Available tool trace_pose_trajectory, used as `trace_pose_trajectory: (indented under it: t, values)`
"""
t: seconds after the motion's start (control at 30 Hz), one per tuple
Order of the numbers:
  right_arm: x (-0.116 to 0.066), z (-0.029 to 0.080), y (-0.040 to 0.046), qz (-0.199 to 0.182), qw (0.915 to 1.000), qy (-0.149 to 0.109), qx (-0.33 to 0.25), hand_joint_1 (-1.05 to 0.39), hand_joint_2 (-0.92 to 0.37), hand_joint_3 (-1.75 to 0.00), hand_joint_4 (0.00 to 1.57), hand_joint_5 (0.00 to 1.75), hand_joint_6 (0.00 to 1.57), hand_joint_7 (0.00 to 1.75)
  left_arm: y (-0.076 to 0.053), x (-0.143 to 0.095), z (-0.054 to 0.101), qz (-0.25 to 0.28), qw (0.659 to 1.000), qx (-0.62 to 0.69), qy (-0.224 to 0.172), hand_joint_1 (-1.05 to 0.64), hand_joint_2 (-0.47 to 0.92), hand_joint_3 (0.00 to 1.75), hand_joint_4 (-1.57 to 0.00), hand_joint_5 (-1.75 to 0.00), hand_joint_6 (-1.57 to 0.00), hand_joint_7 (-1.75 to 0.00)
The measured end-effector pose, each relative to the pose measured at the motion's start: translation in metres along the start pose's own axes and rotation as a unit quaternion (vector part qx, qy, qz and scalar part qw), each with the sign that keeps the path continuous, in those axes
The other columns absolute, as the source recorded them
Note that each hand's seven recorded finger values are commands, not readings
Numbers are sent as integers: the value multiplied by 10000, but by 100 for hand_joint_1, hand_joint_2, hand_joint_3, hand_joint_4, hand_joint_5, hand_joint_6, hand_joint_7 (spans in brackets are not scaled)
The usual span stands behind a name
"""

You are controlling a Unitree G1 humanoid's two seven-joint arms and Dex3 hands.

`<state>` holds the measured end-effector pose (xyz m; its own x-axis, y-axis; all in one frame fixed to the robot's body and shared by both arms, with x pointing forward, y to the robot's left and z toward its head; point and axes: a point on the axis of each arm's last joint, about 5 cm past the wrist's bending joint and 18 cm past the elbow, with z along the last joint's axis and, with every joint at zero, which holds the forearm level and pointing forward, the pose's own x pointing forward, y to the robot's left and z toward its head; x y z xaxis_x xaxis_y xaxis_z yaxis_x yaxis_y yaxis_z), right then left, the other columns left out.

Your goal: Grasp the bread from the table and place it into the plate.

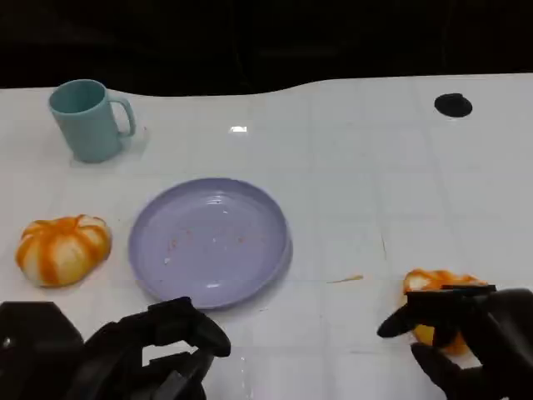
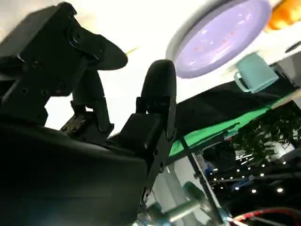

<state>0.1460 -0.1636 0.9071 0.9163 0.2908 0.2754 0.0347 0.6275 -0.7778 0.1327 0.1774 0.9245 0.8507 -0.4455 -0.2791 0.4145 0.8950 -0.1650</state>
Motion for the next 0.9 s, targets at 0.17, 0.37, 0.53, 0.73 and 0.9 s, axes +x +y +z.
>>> trace_pose_trajectory:
  t: [0.17,0.37,0.53,0.73,0.9]
  values:
    - [24,-8,-104,73,9964,156,-835,-41,-75,-10,66,70,87,2,0,-1,-1,-4,10000,-12,3,-33,78,80,-66,-175,-60,-146]
    - [41,13,-184,322,9896,403,-1342,-49,-80,-3,44,54,66,0,-1,-2,-2,-13,10000,-30,1,-34,77,80,-66,-175,-60,-146]
    - [59,69,-242,444,9845,484,-1627,-55,-83,-1,14,58,44,0,1,-2,-2,-12,10000,-41,14,-33,77,81,-66,-175,-60,-146]
    - [74,154,-304,907,9756,787,-1838,-59,-85,0,0,54,29,0,1,-2,-4,-13,10000,-54,43,-34,76,81,-67,-175,-60,-145]
    - [86,184,-321,1350,9646,1079,-1992,-58,-84,0,1,50,31,1,-1,-2,-2,-17,10000,-52,46,-35,77,80,-67,-175,-60,-145]
